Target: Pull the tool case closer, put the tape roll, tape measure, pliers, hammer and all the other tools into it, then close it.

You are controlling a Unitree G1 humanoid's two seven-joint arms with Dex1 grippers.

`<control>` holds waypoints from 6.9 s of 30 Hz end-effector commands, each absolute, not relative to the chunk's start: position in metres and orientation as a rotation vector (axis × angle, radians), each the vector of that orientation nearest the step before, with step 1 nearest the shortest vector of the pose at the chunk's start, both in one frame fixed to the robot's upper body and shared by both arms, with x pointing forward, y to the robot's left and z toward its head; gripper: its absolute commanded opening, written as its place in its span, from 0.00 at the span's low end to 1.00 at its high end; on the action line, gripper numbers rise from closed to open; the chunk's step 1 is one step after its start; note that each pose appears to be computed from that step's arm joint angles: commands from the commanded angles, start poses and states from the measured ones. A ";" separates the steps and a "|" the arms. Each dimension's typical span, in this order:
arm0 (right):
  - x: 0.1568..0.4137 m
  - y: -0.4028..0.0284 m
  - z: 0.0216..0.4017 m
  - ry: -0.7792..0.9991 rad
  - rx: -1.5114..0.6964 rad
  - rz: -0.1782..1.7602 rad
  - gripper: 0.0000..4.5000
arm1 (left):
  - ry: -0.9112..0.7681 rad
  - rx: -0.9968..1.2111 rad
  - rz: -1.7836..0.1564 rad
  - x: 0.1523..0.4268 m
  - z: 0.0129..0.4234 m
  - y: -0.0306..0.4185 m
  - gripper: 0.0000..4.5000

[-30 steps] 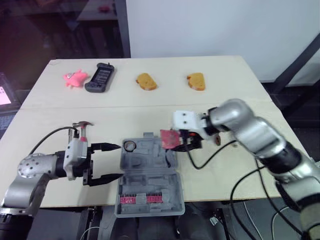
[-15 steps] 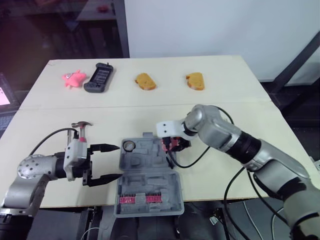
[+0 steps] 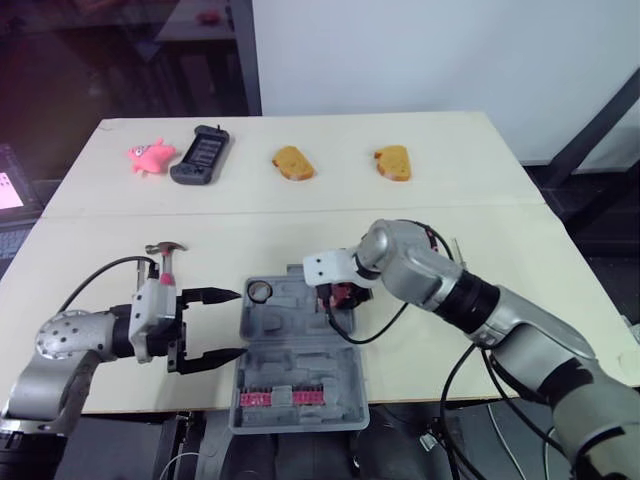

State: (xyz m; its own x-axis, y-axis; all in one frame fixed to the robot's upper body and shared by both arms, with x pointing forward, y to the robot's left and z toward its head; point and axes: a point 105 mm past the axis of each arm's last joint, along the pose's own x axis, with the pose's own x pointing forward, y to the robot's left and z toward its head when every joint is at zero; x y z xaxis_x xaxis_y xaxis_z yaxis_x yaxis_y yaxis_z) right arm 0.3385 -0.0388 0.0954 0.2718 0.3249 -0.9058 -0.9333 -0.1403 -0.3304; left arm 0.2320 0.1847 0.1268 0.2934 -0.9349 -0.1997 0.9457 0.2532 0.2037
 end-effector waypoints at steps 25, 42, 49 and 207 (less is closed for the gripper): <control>0.341 -0.021 0.126 0.562 -1.146 1.222 0.99 | 0.013 0.315 -1.306 0.226 0.133 0.178 1.00; 0.341 -0.029 0.134 0.524 -1.017 1.232 0.40 | 0.017 0.317 -1.307 0.228 0.133 0.178 1.00; 0.337 -0.035 0.129 0.509 -0.947 1.214 0.40 | 0.017 0.318 -1.302 0.227 0.133 0.179 1.00; 0.361 -0.225 0.055 0.509 -0.003 -0.092 0.22 | 0.005 0.294 -1.162 0.211 0.143 0.176 1.00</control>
State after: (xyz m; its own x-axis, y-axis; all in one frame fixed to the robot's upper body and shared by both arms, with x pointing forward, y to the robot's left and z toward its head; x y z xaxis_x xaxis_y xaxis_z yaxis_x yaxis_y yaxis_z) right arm 0.3607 -0.2178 0.0510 0.8613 -0.0694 -0.5033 0.0685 0.9974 -0.0203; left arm 0.2115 0.1801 0.1380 0.4119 -0.8944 -0.1741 0.9036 0.3763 0.2047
